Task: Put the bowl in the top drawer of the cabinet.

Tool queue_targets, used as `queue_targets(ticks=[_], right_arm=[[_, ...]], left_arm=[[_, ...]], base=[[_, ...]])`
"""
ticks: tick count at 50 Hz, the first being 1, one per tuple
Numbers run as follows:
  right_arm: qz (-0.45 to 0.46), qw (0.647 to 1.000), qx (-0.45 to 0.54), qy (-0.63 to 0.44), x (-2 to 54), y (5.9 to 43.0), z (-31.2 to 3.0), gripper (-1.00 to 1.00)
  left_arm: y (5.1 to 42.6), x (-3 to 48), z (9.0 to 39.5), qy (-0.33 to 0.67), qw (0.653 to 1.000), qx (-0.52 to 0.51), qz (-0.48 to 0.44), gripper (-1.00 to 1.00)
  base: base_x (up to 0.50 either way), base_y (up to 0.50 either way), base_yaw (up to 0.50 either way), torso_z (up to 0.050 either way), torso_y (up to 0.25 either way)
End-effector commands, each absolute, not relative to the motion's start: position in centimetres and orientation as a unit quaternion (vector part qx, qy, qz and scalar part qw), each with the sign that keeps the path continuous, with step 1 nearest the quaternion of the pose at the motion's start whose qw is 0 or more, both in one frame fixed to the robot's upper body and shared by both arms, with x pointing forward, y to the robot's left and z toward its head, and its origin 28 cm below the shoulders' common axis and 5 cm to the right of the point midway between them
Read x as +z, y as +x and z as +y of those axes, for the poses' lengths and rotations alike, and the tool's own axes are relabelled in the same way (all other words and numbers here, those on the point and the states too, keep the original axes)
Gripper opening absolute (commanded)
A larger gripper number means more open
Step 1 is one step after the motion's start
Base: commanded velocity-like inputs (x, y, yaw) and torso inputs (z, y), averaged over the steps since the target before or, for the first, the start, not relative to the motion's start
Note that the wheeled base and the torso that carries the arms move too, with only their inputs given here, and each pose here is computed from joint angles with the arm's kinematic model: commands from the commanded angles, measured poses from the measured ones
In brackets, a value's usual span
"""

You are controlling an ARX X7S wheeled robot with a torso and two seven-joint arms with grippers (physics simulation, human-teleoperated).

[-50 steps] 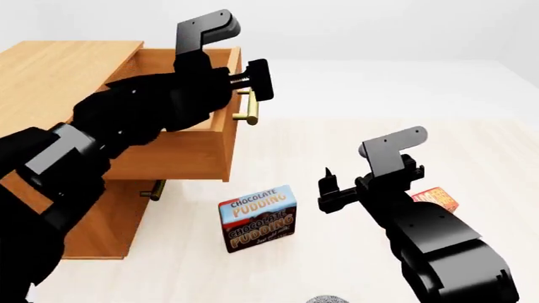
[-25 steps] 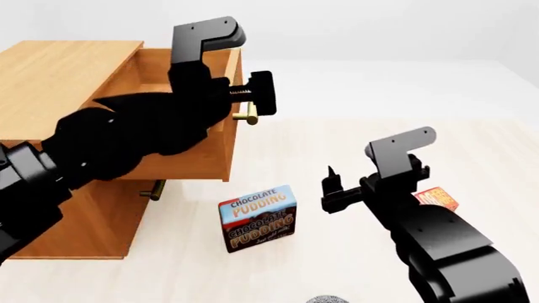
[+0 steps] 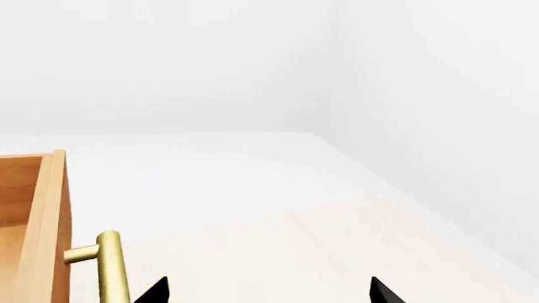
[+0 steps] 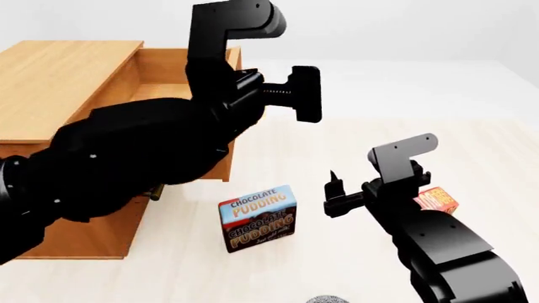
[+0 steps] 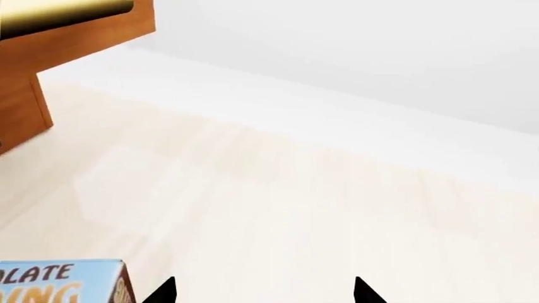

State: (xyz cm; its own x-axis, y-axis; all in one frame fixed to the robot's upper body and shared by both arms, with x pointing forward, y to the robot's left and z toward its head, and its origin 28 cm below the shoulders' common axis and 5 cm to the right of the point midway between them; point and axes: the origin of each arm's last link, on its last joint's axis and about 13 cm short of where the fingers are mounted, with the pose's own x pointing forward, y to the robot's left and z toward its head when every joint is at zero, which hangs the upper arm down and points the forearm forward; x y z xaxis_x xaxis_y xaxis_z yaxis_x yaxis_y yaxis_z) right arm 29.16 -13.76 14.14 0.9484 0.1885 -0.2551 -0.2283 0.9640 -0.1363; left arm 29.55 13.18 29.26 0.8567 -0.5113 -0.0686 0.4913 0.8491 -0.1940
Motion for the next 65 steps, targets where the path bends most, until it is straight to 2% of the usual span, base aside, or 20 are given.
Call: queue_targets(ticks=[1,19,38,65], right_arm=[[0.119,0.985,0.096,-0.081,13.8,29.0,-14.1,1.0],[0.115,0.99,0.02,-0.078,13.4,30.2,-14.4,1.0],[0.123,0.99,0.017,-0.07,12.8,29.9,-15.2,1.0],[0.116,0.991,0.021,-0.07,13.6,29.8,-15.1,1.0]], left_arm=[[27.2,26.8,13.4,-0.072,0.951,-0.296,0.062,1.0],[22.8,19.8,15.4,-0.094,0.897,-0.41,0.138,1.0],[21.7,13.1,15.6,-0.111,0.871,-0.422,0.227,1.0],[19.0,7.7,15.3,-0.109,0.826,-0.451,0.319,1.0]], base=[[0.0,0.0,0.0,0.0,0.0],[0.0,0.0,0.0,0.0,0.0],[0.0,0.0,0.0,0.0,0.0],[0.0,0.0,0.0,0.0,0.0]])
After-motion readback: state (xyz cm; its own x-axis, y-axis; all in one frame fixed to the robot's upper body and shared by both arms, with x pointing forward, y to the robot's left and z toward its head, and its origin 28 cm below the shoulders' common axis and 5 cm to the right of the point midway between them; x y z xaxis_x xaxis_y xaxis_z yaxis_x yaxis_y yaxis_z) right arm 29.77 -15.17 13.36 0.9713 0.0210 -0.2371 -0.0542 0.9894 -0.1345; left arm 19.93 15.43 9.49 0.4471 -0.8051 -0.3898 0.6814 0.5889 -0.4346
